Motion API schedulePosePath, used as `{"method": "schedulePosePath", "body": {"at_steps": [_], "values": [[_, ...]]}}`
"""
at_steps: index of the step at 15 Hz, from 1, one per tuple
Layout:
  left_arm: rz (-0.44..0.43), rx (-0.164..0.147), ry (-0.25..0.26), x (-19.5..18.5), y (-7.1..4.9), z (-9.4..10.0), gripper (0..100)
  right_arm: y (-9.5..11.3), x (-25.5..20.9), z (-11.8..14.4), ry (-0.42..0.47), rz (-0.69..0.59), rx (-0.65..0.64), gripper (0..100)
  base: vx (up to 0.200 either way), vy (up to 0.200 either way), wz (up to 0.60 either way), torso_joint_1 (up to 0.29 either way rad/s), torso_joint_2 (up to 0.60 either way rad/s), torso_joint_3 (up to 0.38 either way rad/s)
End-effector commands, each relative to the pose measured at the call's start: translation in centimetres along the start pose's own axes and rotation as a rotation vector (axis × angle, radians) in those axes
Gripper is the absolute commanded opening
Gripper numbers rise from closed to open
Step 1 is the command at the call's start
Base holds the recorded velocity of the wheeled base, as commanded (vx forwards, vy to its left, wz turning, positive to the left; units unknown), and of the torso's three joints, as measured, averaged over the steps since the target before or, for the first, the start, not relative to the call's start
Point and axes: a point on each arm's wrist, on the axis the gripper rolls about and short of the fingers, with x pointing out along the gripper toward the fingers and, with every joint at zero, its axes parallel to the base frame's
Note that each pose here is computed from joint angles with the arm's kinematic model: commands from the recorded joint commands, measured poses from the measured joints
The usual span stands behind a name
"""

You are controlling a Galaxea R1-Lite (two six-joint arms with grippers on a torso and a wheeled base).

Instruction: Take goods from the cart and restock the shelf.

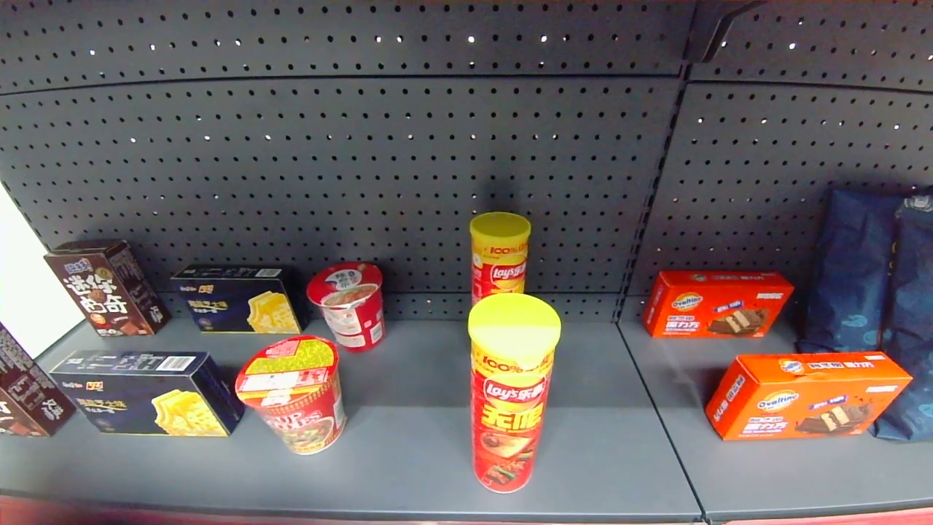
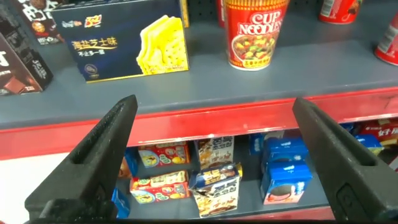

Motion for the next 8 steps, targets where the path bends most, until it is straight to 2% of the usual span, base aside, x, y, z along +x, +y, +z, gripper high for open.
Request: {"method": "schedulePosePath", "body": {"at_steps": [1,8], "values": [[0.0,-0.001,0.001,0.01,0.0,0.0,100,0.0,0.01,0.0,0.002,0.0,0.0,100,0.0,0.0,0.0,0.0,0.0,0.0],[0.0,-0.001,0.001,0.01,0.0,0.0,100,0.0,0.01,0.0,0.002,0.0,0.001,100,0.0,0.0,0.0,0.0,0.0,0.0]]}}
